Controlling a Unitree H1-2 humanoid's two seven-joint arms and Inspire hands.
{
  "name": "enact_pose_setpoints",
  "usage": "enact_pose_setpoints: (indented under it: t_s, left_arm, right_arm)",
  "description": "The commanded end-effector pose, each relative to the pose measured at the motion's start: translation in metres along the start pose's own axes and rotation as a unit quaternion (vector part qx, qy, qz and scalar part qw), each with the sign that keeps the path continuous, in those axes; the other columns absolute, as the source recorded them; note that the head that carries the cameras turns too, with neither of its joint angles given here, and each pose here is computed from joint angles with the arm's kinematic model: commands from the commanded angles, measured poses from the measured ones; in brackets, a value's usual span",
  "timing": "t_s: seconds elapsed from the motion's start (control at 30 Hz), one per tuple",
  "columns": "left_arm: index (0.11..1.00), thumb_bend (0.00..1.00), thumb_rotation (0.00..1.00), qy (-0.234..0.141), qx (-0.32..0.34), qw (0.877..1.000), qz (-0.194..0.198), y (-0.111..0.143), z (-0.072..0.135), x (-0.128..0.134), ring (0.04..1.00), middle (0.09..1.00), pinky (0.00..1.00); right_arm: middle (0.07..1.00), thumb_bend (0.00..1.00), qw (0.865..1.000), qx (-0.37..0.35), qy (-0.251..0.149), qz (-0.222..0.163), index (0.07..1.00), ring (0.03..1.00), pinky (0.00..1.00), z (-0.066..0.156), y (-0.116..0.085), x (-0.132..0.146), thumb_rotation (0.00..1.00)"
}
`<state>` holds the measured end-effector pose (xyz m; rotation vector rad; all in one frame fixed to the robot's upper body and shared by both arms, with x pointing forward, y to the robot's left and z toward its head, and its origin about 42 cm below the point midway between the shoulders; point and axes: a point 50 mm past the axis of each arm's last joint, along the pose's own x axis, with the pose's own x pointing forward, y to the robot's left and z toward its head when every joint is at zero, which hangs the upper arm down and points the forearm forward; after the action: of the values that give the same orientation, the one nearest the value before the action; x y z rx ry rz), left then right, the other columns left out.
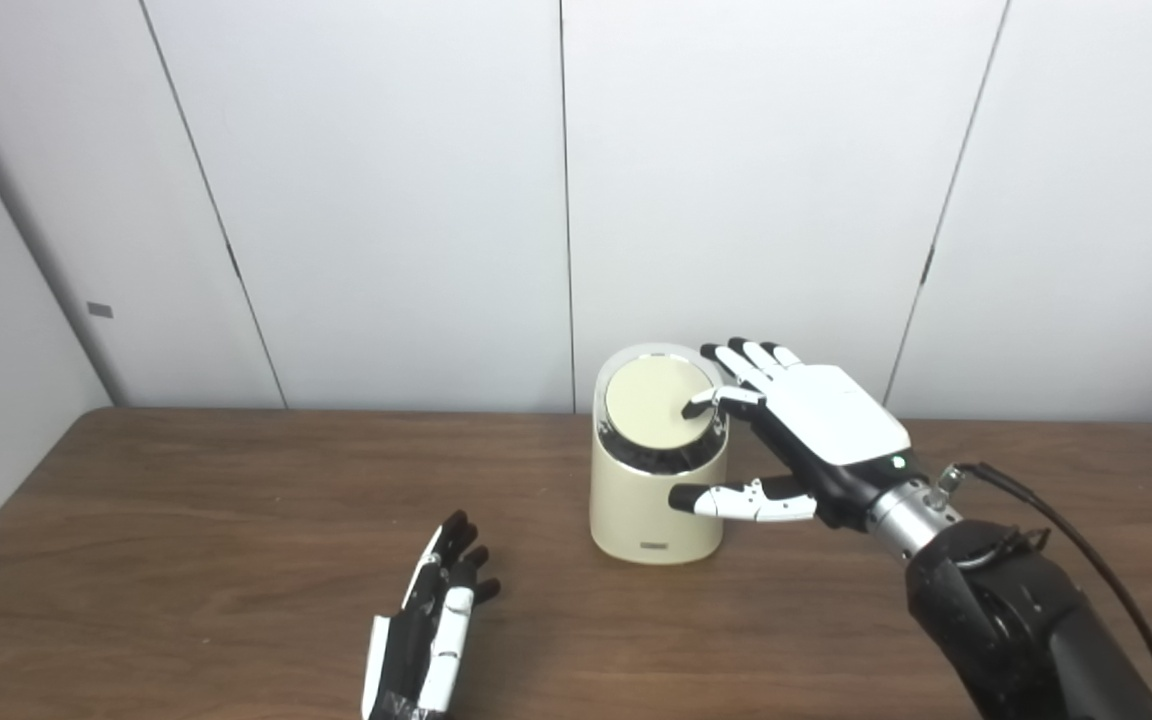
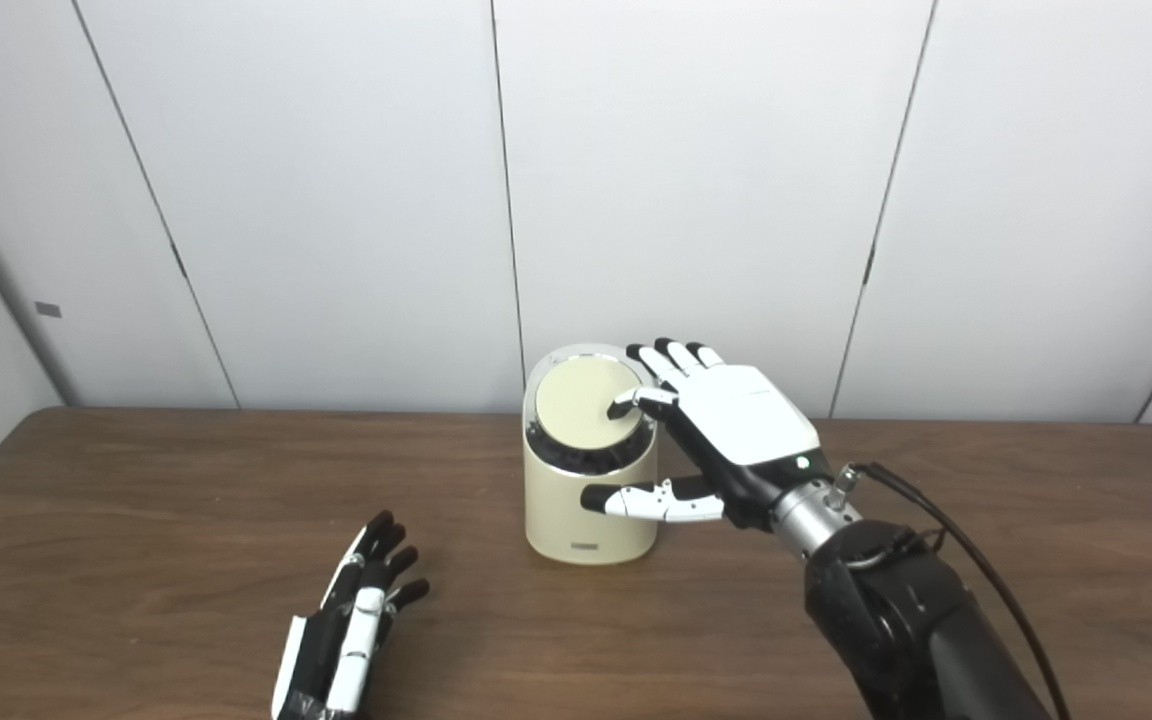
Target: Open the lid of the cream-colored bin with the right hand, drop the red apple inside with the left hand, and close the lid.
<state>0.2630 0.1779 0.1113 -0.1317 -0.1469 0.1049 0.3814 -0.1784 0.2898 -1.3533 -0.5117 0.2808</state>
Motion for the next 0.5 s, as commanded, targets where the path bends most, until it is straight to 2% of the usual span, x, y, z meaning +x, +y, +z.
enact_pose_setpoints:
  t_s: [0.0,0.47]
  left_arm:
    - [0.952,0.60,0.77,0.010,-0.001,1.000,0.000,0.001,-0.010,-0.009,0.894,0.926,0.81]
    - [0.944,0.60,0.76,0.011,-0.001,1.000,0.003,0.001,-0.010,-0.010,0.887,0.924,0.80]
  right_arm:
    - [0.984,0.54,0.999,-0.011,-0.010,-0.036,0.769,1.000,1.00,0.003,-0.021,0.004,0.95]
    - [0.971,0.55,1.000,0.000,0.005,-0.021,0.768,1.000,1.00,-0.003,-0.012,0.002,0.93]
